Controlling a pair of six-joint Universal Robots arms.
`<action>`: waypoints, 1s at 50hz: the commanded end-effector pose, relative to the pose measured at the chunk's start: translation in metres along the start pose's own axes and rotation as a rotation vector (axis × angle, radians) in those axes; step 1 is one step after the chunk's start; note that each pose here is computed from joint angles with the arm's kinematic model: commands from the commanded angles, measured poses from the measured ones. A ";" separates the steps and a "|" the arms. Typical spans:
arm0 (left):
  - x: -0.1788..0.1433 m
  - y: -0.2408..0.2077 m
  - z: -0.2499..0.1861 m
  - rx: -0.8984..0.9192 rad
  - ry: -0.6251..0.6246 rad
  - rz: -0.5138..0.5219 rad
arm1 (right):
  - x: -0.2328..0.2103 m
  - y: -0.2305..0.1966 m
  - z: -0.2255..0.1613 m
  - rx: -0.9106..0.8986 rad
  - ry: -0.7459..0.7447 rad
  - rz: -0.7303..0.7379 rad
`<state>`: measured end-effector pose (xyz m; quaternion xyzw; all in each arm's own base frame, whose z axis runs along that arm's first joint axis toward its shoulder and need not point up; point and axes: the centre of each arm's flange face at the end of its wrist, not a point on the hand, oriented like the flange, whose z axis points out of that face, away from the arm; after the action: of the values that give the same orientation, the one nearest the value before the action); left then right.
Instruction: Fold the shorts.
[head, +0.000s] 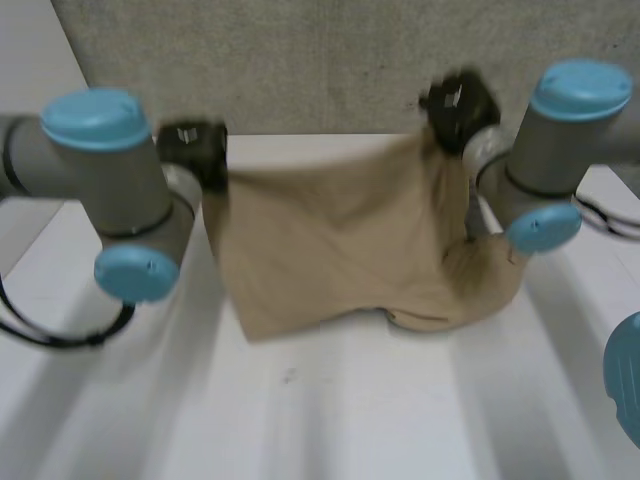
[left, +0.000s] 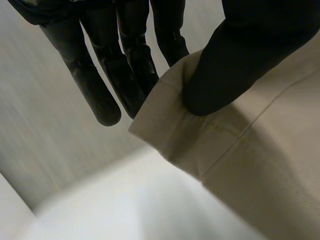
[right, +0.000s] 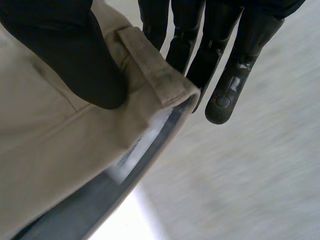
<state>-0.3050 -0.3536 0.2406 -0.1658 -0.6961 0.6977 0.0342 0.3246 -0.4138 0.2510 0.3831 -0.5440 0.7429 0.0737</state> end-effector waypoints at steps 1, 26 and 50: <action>-0.016 -0.095 0.017 0.398 -0.092 -0.001 | 0.071 -0.082 0.007 0.298 0.275 -0.032; -0.046 -0.205 -0.161 0.558 -0.012 -0.019 | 0.120 -0.166 -0.130 0.198 0.121 0.169; -0.038 -0.111 -0.042 0.276 -0.038 0.069 | 0.070 -0.102 -0.086 0.026 0.011 0.258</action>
<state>-0.2668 -0.2539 0.4302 -0.1486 -0.5191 0.8396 0.0587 0.2690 -0.2801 0.4185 0.2991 -0.5314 0.7925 -0.0092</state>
